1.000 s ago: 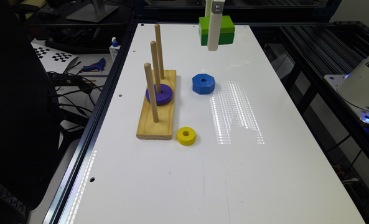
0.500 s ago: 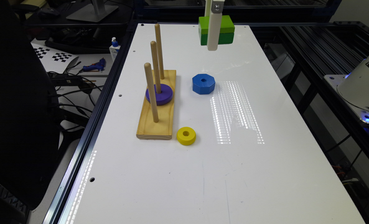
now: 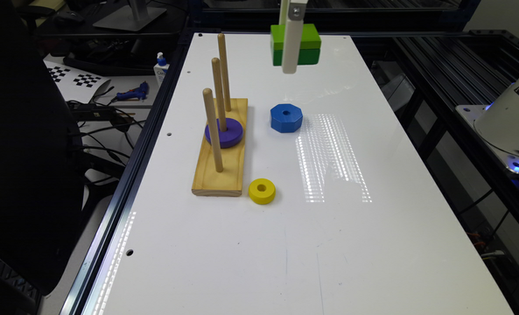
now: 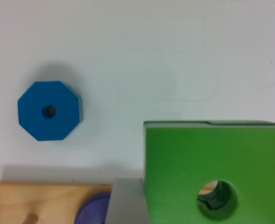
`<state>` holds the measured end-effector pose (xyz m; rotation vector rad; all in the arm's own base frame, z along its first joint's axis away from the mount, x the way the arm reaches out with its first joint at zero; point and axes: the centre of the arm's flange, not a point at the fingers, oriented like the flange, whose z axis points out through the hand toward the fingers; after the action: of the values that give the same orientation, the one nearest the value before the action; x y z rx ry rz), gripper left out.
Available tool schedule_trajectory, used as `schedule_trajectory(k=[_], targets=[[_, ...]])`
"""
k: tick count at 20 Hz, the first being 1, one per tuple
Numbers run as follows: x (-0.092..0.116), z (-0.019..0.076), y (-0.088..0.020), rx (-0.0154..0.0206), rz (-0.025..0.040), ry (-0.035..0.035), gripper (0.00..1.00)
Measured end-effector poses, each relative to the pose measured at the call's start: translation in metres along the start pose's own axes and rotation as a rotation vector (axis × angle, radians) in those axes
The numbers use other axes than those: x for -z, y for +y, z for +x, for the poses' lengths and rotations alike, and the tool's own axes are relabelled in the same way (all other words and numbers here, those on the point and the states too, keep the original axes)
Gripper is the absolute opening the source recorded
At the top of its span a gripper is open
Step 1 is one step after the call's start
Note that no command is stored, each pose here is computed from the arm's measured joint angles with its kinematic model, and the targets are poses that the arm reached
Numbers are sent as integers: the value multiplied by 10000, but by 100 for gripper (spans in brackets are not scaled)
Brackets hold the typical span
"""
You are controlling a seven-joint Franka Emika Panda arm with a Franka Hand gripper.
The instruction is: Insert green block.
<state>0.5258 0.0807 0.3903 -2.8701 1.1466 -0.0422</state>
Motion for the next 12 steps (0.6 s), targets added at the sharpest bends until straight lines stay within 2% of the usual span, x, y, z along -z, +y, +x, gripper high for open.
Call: schedule_trajectory(k=[4,7,12], targets=[[-22,74,-77,-10,42,-20,0],[-18,135,-138,-19,106,1,0],[-49,280,-291,-14,208,14,0]])
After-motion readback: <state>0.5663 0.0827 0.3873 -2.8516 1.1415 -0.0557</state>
